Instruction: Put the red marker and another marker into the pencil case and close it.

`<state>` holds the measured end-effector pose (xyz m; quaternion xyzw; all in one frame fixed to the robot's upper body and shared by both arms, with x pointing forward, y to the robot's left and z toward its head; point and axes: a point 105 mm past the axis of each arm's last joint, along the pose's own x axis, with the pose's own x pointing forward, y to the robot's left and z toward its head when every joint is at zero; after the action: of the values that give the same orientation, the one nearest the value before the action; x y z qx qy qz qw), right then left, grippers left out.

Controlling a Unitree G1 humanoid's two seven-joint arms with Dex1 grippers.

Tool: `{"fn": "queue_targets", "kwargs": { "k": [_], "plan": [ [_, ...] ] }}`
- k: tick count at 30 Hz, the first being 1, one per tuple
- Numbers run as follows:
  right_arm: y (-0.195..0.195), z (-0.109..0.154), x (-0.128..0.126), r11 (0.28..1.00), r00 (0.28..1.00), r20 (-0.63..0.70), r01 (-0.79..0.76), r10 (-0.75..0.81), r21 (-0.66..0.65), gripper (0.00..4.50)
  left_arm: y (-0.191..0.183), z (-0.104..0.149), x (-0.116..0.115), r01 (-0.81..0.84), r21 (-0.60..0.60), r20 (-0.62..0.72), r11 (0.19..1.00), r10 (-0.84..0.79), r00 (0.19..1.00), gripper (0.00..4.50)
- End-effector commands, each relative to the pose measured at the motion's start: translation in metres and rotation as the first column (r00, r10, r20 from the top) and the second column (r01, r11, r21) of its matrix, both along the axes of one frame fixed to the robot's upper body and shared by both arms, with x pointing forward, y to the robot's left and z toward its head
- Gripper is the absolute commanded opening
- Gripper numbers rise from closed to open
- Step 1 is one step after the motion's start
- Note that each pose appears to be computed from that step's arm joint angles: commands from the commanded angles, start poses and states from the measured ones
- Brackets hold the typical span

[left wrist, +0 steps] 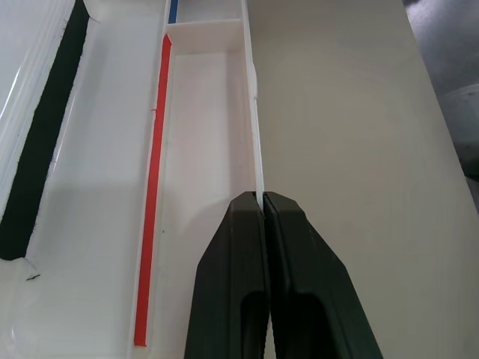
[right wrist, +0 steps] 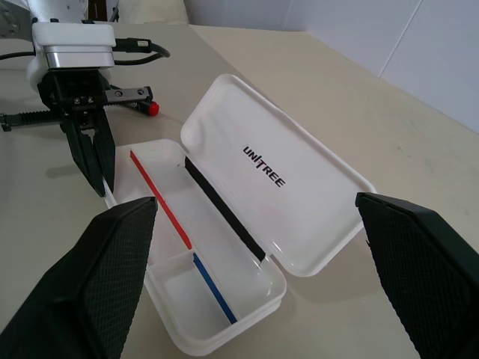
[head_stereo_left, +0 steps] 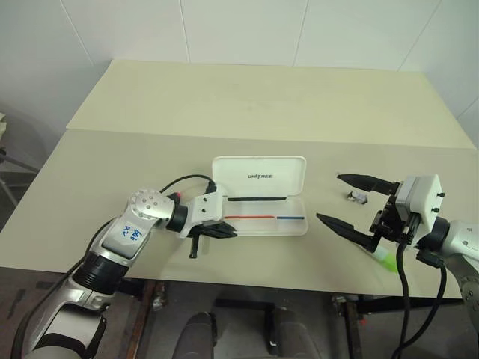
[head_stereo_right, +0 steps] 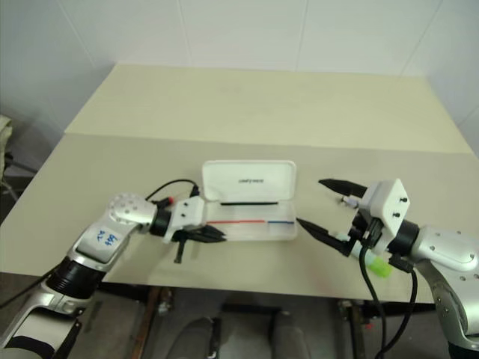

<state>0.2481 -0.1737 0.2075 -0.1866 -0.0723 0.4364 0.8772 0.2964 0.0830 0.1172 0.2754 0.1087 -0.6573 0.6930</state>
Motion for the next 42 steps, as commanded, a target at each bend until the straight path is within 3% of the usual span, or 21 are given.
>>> {"fn": "queue_targets", "kwargs": {
  "k": [1,8,11,17,31,34,37,42],
  "plan": [
    [0.006,0.012,-0.004,1.000,0.999,0.049,-0.022,0.022,-0.002,4.50,-0.007,0.002,0.003,0.028,-0.010,0.049,1.000,-0.028,0.998,0.04],
    [0.009,0.015,-0.003,1.000,0.998,0.054,-0.030,0.030,0.002,4.50,-0.016,-0.003,0.008,0.066,-0.008,0.065,0.998,-0.065,0.996,0.04],
    [0.010,0.015,-0.003,1.000,0.998,0.055,-0.030,0.030,0.005,4.50,-0.019,-0.003,0.006,0.077,-0.018,0.055,0.997,-0.076,0.996,0.73],
    [0.012,0.013,-0.002,0.999,0.998,0.048,-0.033,0.032,0.013,4.50,-0.020,0.005,0.000,0.078,-0.040,0.069,0.996,-0.076,0.995,2.71],
    [0.019,0.003,0.006,0.996,0.997,0.019,-0.078,0.077,0.047,4.50,0.018,0.062,-0.027,-0.045,-0.177,0.051,0.983,0.054,0.997,2.71],
    [0.022,0.004,0.008,0.993,0.995,0.020,-0.103,0.102,0.051,4.50,0.045,0.067,-0.032,-0.135,-0.217,0.034,0.967,0.146,0.989,3.34],
    [0.026,0.006,0.009,0.990,0.991,0.026,-0.132,0.131,0.054,4.50,0.073,0.070,-0.026,-0.261,-0.264,0.035,0.929,0.280,0.959,4.35],
    [0.037,0.008,0.007,0.980,0.981,0.025,-0.194,0.192,0.053,4.50,0.116,0.077,-0.015,-0.412,-0.335,0.094,0.847,0.466,0.880,4.46]
  ]
}}
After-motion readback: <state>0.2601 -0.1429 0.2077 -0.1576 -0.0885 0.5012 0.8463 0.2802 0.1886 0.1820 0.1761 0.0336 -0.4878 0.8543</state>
